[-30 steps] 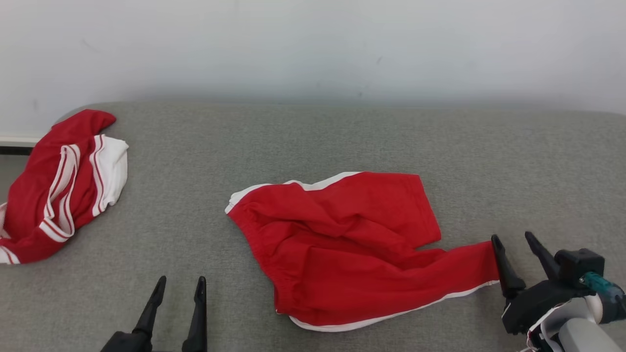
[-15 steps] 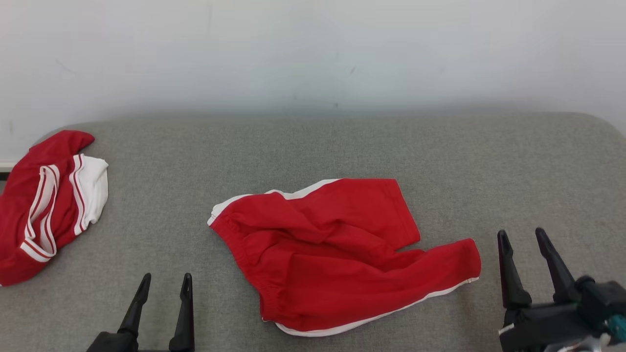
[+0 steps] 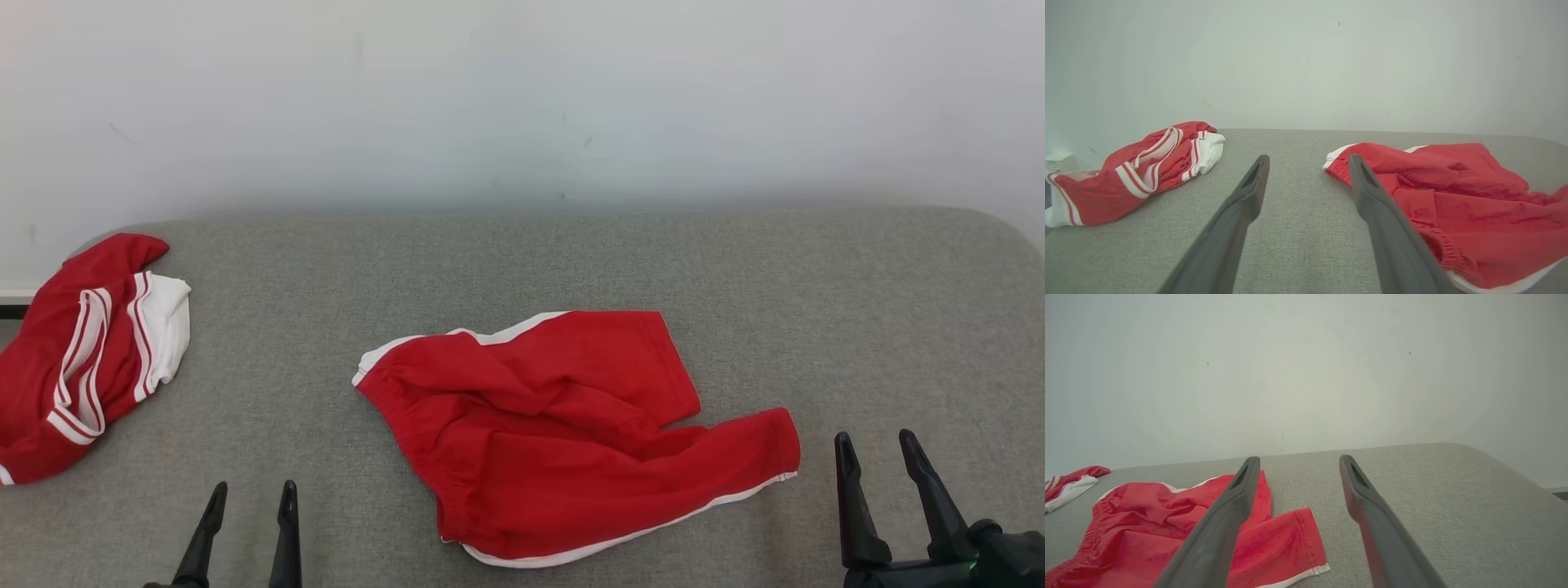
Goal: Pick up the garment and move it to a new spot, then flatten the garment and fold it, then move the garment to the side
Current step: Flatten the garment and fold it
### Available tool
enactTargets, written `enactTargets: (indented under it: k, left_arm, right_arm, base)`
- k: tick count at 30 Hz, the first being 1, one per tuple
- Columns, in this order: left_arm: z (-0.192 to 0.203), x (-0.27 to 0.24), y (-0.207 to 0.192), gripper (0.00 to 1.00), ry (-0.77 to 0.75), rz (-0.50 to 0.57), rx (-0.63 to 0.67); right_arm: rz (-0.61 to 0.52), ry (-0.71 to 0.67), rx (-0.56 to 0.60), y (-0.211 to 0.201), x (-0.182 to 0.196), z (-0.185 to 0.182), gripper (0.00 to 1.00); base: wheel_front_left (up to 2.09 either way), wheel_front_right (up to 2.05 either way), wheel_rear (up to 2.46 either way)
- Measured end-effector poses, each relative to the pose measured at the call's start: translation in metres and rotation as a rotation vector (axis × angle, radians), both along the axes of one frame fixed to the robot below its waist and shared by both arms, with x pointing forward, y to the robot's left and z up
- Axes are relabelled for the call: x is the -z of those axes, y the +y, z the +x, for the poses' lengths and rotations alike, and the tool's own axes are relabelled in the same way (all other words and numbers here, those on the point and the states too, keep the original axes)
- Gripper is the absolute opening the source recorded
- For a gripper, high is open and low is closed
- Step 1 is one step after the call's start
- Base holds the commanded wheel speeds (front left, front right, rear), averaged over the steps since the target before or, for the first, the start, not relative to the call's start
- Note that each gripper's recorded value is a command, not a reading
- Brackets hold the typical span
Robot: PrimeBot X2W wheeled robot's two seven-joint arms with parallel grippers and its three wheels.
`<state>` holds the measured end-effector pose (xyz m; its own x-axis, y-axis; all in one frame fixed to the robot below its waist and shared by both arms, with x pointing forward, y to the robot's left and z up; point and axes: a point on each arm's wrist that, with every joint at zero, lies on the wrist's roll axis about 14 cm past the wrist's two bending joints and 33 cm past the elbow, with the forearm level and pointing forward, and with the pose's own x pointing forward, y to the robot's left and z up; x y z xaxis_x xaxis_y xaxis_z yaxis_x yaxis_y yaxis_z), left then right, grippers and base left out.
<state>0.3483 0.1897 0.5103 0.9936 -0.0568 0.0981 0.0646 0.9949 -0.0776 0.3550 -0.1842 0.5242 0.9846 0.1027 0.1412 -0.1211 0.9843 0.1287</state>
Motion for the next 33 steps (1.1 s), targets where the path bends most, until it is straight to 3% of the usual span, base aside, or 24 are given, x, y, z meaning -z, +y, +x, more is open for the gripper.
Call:
enactTargets:
  k: [10,25,33]
  left_arm:
    - [-0.003,0.003,0.0,1.0,0.01,0.006,-0.005]
    - [-0.007,0.068,-0.076,1.0,0.219,0.129,0.359]
    - [0.006,0.096,-0.1,1.0,0.308,0.174,0.483]
  right_arm:
    - [-0.001,0.018,-0.02,0.006,0.006,-0.002,1.0]
    - [-0.135,0.254,-0.056,-0.018,0.075,0.014,1.0]
    - [-0.193,0.37,-0.092,-0.018,0.109,0.031,1.0]
  base:
    - [0.0,0.0,0.0]
    - [0.0,0.0,0.0]
    - [0.0,0.0,0.0]
